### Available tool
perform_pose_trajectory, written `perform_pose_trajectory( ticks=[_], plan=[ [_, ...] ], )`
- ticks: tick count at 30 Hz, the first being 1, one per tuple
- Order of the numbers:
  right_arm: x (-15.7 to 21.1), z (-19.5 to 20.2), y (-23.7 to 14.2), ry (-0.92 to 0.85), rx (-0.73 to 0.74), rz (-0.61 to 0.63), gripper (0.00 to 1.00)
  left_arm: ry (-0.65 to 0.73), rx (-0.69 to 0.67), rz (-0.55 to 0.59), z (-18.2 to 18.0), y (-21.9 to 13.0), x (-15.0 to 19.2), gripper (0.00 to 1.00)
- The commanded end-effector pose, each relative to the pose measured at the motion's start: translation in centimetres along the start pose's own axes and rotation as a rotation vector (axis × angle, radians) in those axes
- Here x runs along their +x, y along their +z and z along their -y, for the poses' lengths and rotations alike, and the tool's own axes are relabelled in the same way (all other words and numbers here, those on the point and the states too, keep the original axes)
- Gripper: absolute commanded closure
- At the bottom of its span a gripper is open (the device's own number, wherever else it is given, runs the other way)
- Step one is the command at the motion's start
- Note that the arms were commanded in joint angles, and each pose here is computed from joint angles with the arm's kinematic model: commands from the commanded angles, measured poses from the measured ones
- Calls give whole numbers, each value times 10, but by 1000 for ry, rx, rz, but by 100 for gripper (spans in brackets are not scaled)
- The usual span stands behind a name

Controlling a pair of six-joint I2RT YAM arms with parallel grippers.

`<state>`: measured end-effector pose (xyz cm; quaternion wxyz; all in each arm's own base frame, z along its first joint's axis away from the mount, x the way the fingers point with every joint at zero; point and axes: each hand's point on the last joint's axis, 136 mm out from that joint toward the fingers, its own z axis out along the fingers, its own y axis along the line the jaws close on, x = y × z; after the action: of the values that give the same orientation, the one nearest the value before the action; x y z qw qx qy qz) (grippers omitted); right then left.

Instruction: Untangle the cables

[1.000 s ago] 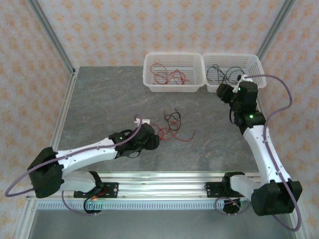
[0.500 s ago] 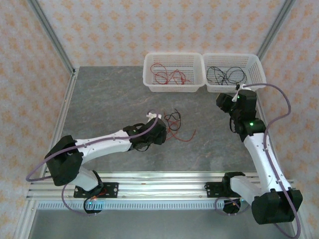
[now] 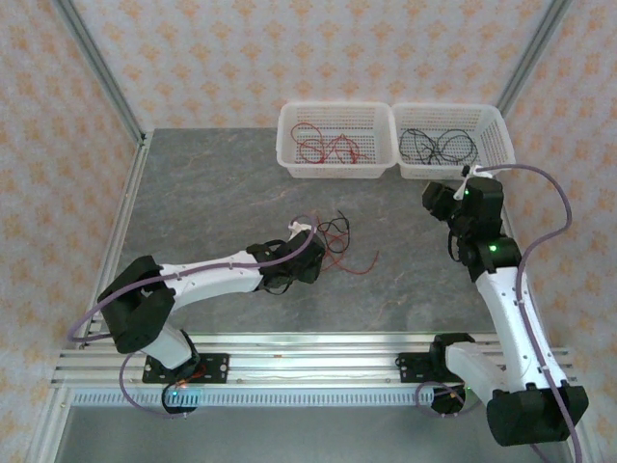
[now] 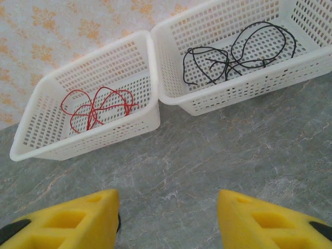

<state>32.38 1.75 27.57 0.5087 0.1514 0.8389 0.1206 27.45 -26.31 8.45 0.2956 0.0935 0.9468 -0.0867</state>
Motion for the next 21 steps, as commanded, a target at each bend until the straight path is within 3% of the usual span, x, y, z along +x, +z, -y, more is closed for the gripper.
perform_pose_trajectory(
  ticks=[1,8,13,21],
  plan=[
    [-13,-3,-10,-2,2,36,47,28,-53,52,-10,9,-9,56],
    [-20,-1,-17,-14,19,52,48,31,-20,84,-1,23,-16,79],
    [-16,-6,-17,-6,-16,45,48,-1,58,198,15,-6,-46,100],
    [28,-48,11,125,-306,-112,47,-36,189,313,45,-74,-85,100]
  ],
)
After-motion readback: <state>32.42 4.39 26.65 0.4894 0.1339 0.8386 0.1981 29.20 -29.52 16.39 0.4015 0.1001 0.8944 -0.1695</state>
